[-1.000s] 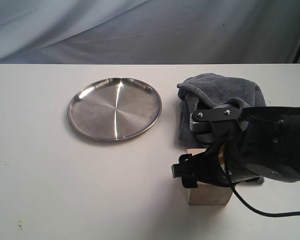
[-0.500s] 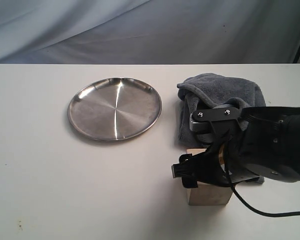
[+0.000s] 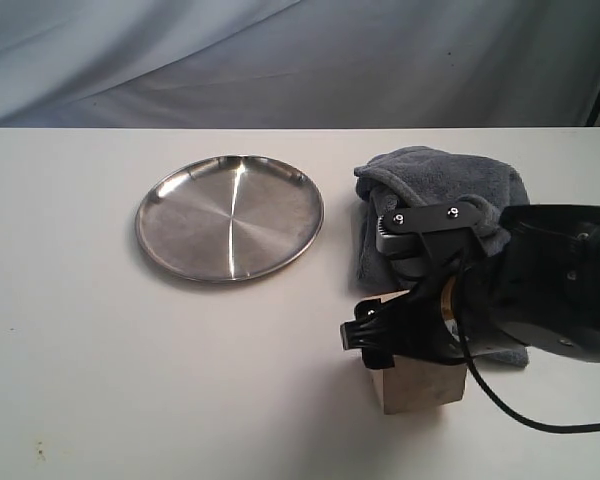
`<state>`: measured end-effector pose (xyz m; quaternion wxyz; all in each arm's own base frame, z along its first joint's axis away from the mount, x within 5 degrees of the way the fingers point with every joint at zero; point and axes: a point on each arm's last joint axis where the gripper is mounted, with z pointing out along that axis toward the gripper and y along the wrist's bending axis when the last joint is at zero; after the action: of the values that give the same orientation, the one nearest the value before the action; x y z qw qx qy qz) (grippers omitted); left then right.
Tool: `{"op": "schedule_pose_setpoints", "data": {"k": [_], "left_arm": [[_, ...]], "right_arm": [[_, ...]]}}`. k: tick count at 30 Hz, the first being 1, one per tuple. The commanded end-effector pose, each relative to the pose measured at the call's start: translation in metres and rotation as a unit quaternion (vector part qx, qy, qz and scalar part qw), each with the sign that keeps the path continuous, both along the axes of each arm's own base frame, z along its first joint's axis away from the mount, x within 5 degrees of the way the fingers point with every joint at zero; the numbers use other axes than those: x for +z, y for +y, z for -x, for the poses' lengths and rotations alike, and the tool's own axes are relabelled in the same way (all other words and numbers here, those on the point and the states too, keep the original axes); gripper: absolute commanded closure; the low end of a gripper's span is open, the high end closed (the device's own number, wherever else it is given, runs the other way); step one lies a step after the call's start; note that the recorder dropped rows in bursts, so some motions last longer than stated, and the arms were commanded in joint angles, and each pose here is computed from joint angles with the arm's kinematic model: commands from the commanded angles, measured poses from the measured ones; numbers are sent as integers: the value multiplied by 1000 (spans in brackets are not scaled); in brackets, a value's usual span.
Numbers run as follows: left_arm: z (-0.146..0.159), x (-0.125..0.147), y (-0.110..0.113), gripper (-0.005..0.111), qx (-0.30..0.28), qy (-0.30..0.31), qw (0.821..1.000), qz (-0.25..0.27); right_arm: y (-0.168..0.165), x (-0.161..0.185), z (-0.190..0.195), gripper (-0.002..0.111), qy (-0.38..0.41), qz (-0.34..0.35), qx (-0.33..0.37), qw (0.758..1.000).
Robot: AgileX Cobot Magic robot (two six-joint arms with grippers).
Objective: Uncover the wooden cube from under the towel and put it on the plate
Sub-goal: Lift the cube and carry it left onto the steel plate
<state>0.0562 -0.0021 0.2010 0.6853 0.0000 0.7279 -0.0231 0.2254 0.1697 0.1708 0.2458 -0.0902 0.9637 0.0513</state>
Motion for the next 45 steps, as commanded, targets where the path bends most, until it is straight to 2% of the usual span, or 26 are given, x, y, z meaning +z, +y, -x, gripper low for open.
{"op": "schedule_pose_setpoints", "data": {"k": [1, 9, 22, 26, 37, 45], "left_arm": [[0, -1, 0, 105, 0, -1, 1000, 0], [0, -1, 0, 105, 0, -1, 1000, 0], [0, -1, 0, 105, 0, -1, 1000, 0], [0, -1, 0, 105, 0, -1, 1000, 1], [0, -1, 0, 105, 0, -1, 1000, 1], [0, -1, 0, 105, 0, -1, 1000, 0]], "right_arm": [[2, 13, 1, 44, -29, -29, 19, 999], [12, 32, -10, 44, -61, -40, 41, 996], [41, 96, -40, 44, -171, -90, 90, 977], [53, 107, -52, 44, -193, -103, 100, 971], [103, 89, -109, 44, -215, -78, 147, 962], [140, 53, -147, 44, -202, -89, 152, 963]]}}
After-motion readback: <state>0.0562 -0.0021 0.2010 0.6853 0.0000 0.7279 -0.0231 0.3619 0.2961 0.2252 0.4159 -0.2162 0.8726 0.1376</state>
